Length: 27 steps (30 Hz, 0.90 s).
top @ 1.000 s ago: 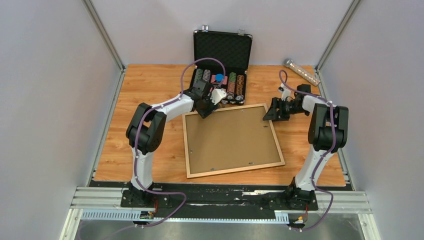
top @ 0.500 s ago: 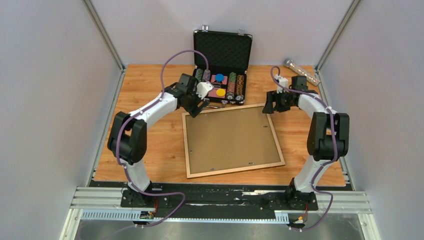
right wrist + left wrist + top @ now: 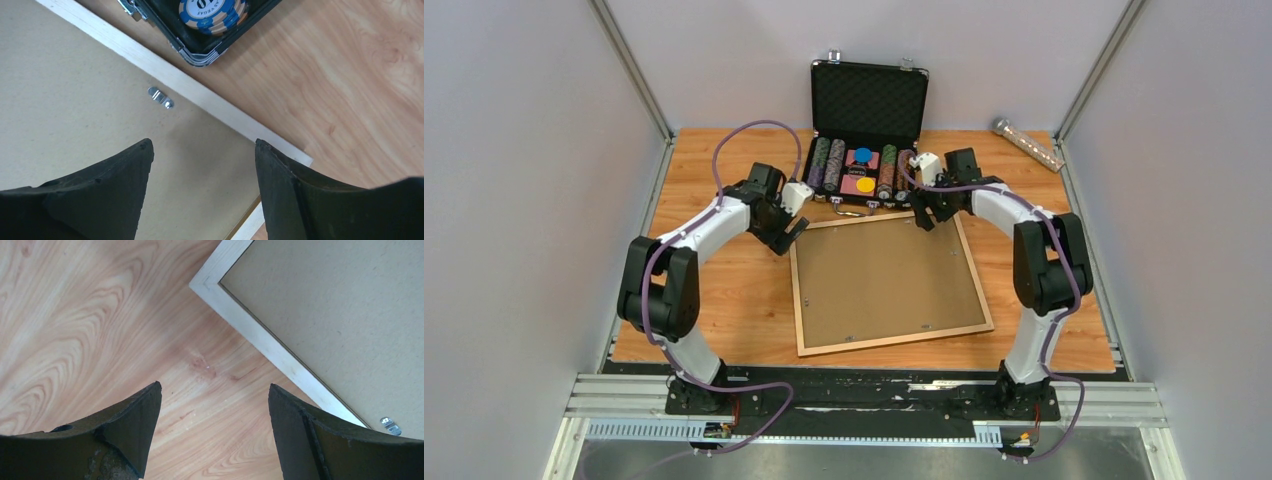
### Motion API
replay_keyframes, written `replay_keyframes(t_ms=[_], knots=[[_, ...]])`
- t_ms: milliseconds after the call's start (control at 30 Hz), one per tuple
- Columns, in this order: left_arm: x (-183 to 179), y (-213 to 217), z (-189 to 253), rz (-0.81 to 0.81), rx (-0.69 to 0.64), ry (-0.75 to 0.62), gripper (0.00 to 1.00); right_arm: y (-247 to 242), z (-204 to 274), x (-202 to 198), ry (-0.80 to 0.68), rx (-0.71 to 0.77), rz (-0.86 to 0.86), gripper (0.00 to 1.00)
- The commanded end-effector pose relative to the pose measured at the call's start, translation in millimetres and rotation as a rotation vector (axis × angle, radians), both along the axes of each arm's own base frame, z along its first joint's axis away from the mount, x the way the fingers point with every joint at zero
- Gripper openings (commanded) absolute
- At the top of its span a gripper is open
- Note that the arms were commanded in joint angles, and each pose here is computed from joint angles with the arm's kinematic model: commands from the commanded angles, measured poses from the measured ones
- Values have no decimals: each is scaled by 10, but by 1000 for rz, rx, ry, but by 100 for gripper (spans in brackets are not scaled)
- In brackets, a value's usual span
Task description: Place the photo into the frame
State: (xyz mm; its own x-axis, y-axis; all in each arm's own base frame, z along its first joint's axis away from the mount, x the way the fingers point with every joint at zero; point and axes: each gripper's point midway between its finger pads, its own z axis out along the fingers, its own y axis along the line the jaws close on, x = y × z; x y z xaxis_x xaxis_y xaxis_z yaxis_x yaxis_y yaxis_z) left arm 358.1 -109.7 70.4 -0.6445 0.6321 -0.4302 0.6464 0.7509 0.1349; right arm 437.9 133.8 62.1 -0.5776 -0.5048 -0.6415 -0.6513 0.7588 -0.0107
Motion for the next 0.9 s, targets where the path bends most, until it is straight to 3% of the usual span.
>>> replay_keyframes(t_ms=[0,867], knots=[[-14,31,158,22,-43,-36,86,67,108,306,-120,-84,50,73],[-33,-21,46,39,-109,2,86,315,-193,373,-92,-104,107,69]])
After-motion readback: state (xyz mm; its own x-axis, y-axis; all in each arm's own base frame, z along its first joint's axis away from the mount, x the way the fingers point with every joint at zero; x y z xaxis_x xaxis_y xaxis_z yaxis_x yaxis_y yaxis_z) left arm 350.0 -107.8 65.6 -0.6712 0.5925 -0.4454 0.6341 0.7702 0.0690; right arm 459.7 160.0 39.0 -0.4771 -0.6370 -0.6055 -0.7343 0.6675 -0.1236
